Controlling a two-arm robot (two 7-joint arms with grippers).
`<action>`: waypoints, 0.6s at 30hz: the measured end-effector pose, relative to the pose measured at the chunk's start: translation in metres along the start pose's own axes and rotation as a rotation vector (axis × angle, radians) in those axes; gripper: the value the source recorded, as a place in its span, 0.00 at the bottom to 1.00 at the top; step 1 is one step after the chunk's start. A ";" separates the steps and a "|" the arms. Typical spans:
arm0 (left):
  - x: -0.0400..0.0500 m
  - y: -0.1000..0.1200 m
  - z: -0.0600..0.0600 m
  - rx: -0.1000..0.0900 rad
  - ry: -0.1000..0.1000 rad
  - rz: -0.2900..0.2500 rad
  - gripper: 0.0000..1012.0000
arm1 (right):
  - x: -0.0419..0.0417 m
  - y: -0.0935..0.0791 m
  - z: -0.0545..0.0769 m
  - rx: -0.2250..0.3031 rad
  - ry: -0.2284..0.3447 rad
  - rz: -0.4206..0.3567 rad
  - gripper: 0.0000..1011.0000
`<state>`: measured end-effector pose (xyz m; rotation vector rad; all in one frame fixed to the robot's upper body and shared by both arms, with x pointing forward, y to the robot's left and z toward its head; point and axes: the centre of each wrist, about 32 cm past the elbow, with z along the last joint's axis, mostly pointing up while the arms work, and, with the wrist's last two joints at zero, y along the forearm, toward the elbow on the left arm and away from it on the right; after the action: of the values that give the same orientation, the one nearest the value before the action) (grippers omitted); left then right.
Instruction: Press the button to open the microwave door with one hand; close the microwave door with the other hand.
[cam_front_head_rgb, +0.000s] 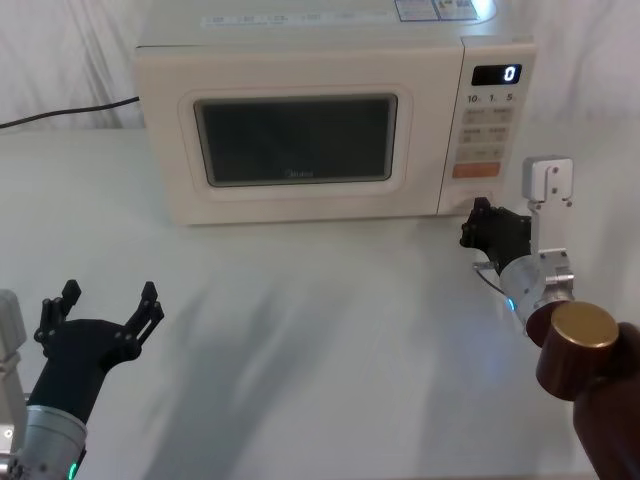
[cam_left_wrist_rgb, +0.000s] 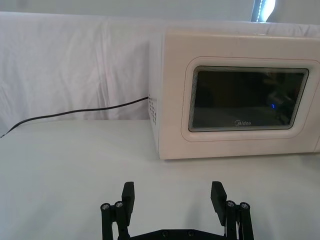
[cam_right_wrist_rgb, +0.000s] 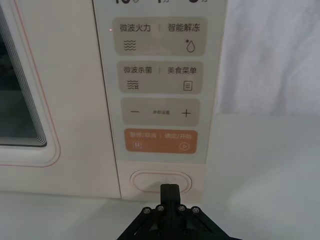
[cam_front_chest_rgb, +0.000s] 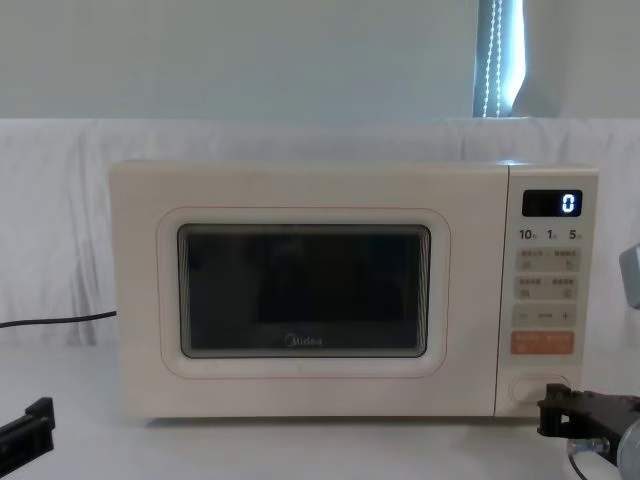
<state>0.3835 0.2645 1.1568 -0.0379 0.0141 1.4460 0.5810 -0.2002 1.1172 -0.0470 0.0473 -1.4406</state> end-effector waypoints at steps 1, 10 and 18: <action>0.0000 0.000 0.000 0.000 0.000 0.000 0.99 | 0.0002 0.000 0.000 0.000 0.000 -0.001 0.00; 0.0000 0.000 0.000 0.000 0.000 0.000 0.99 | 0.0019 0.006 0.002 0.000 0.001 -0.001 0.00; 0.0000 0.000 0.000 0.000 0.000 0.000 0.99 | 0.0022 0.008 0.003 -0.003 0.003 0.001 0.00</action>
<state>0.3835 0.2645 1.1568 -0.0379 0.0141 1.4460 0.5896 -0.2013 1.1192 -0.0468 0.0523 -1.4394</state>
